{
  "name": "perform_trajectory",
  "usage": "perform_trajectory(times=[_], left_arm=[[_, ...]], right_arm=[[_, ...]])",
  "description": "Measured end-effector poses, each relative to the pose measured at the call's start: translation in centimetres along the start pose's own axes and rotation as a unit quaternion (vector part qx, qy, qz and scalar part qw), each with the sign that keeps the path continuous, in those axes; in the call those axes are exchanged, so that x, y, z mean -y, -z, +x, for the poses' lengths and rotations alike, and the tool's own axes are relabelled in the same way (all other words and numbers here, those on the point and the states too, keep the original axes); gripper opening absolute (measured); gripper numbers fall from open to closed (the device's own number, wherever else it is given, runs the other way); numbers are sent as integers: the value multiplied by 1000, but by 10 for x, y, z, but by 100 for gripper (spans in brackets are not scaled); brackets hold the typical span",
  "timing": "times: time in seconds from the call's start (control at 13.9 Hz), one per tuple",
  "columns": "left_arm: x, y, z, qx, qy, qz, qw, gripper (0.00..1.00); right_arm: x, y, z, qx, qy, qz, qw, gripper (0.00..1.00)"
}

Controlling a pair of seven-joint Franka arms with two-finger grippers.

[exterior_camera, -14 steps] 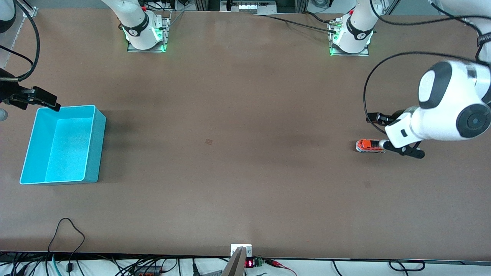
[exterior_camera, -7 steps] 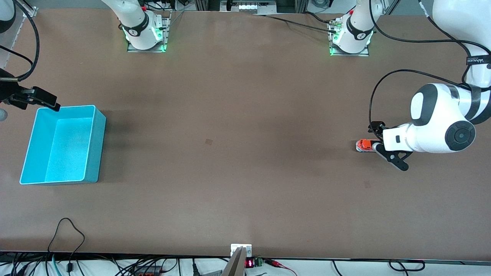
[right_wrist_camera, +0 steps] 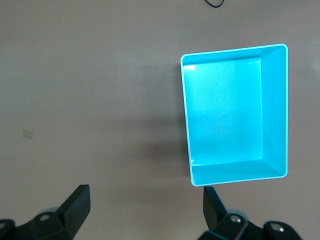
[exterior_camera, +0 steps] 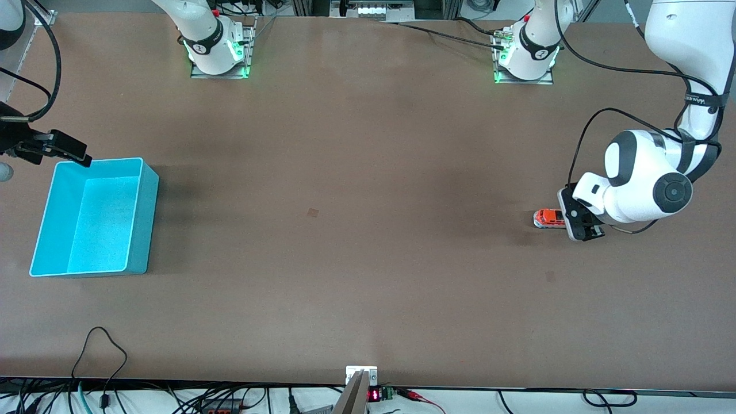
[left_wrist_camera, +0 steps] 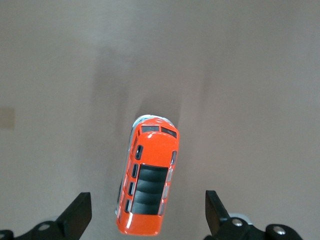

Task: Wind up bus and store in blue box
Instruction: 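Close the left gripper on the orange bus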

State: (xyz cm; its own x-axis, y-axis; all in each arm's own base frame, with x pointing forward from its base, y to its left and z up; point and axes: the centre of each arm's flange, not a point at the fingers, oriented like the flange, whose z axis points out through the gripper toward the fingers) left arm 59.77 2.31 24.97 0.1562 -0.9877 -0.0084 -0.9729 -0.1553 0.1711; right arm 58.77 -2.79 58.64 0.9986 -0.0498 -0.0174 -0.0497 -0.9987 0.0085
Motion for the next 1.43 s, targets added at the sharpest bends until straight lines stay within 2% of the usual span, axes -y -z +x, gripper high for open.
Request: perform_trajectory(times=[0.22, 0.36, 0.86, 1.15, 1.36, 1.43], left_arm=[[2, -3, 2, -2, -71, 27, 997, 100], [-4, -17, -2, -3, -85, 33, 996, 100], [-12, -38, -17, -7, -80, 63, 995, 100], [-16, -55, -19, -8, -79, 65, 995, 100], [-17, -59, -19, -9, -79, 63, 995, 96], [-17, -60, -19, -9, -79, 62, 995, 91]], right_arm=[[0, 0, 0, 0, 0, 0, 1000, 100], [0, 0, 0, 0, 0, 0, 1000, 100], [0, 0, 0, 0, 0, 0, 1000, 100], [0, 0, 0, 2, 0, 0, 1000, 100], [0, -3, -2, 11, 0, 0, 1000, 100], [0, -8, -3, 24, 0, 0, 1000, 100]])
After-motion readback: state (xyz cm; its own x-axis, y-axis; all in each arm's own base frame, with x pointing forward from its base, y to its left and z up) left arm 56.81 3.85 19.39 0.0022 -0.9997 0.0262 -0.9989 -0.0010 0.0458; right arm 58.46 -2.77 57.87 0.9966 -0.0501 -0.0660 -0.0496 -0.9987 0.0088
